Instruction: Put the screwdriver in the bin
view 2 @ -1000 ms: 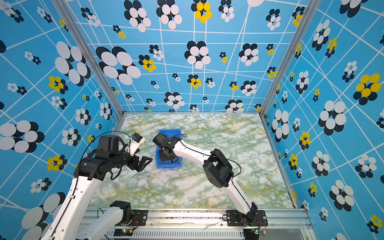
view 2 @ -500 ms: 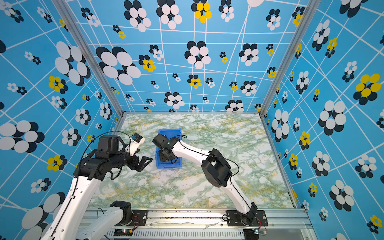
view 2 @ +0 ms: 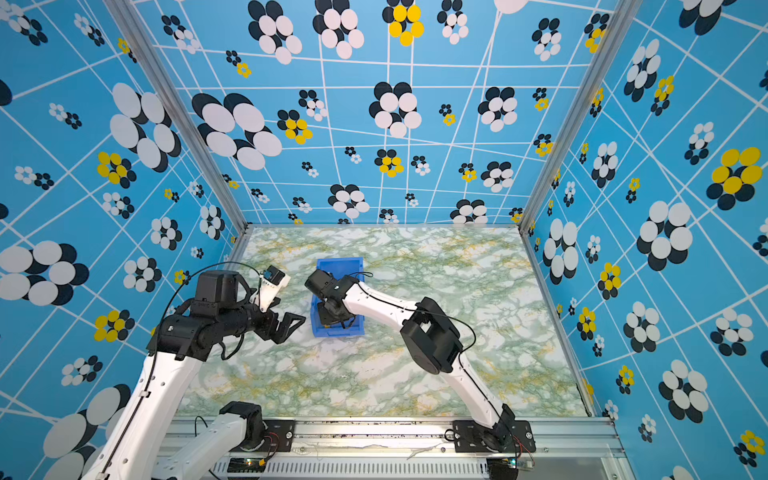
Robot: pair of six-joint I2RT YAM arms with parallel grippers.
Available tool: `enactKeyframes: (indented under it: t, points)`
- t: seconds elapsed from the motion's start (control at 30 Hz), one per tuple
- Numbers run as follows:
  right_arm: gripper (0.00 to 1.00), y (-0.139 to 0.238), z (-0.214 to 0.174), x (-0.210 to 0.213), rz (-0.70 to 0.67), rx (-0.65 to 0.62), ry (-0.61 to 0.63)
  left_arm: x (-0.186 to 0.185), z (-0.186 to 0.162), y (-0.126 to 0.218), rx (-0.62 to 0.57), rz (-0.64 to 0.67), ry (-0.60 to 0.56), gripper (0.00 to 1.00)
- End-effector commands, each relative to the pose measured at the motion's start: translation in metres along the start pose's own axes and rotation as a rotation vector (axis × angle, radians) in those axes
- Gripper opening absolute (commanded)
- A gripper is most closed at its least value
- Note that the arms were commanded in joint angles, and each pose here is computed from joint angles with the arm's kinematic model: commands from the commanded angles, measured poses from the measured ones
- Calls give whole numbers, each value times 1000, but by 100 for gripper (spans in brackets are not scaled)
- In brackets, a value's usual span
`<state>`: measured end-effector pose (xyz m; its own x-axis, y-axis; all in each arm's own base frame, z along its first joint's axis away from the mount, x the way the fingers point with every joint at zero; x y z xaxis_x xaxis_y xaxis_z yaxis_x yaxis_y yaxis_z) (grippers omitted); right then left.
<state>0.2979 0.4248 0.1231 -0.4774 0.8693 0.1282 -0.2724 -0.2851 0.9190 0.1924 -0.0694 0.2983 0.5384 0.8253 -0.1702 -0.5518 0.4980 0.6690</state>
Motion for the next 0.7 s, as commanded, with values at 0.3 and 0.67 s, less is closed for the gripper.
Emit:
enactKeyframes:
  t: [0.3,0.67]
  points:
    - [25,23,16,2,25,-57,-19,0,4,2,-17,-14,12,99]
    - [26,94,29,1,52,-192,-21,3,-1,-4,-15,1,17,79]
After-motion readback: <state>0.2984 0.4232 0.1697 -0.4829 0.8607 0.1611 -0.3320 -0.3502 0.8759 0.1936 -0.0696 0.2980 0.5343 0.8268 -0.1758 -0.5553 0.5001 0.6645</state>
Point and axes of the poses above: each gripper's point midway between its finger pads, its own y axis back along the fingers, its own x axis along the line the jaws close on, z = x × y, the point moved 7 cm from there along y, back along the fingers, and after that the axes turned 5 degrees about y, right-handed, at the moved point
